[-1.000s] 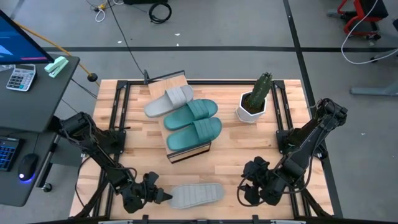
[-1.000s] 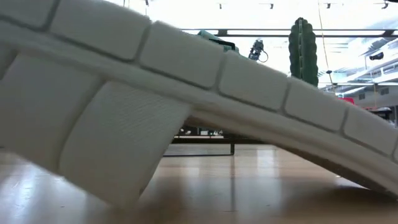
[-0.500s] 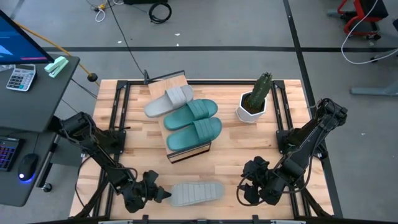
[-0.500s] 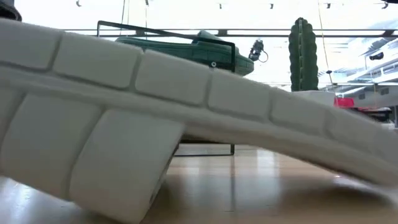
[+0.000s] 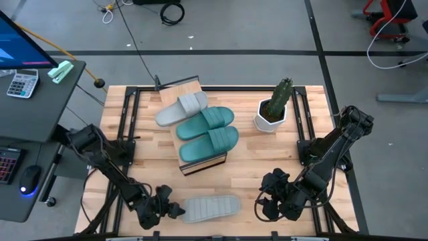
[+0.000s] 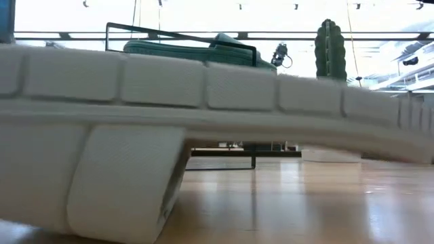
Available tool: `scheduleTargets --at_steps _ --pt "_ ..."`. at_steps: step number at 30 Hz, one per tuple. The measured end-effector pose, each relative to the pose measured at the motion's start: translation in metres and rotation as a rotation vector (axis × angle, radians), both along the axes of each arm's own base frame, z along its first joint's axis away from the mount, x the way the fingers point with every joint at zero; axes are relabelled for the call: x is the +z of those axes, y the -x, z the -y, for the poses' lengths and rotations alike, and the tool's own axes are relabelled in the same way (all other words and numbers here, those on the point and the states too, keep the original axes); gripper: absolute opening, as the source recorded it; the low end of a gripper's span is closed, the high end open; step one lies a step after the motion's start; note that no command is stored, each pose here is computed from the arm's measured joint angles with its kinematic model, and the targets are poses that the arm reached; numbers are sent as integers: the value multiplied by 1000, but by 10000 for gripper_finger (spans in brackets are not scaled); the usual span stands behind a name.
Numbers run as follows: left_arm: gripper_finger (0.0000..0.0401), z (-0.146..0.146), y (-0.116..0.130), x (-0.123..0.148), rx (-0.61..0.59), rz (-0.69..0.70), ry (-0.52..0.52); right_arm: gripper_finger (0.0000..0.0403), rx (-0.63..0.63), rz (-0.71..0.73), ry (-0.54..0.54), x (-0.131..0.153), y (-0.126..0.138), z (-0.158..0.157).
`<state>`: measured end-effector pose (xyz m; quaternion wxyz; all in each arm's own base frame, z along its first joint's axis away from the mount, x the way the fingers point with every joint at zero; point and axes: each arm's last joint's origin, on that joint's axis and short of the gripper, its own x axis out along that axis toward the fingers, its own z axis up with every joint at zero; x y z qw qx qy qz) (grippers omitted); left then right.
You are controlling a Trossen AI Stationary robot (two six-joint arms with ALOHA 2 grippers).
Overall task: Pick and place slides into the shelf
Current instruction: Put the white slipper on the shelf
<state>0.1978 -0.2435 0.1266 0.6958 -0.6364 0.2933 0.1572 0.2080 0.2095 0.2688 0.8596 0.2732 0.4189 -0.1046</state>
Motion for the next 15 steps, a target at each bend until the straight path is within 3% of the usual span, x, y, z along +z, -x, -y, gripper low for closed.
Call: scheduleTargets --at_steps 8,15 --pt "260 4 -12 -1 60 144 2 256 -2 0 2 0 -1 1" --pt "200 1 -17 0 61 160 -17 255 6 1 29 0 -6 6"
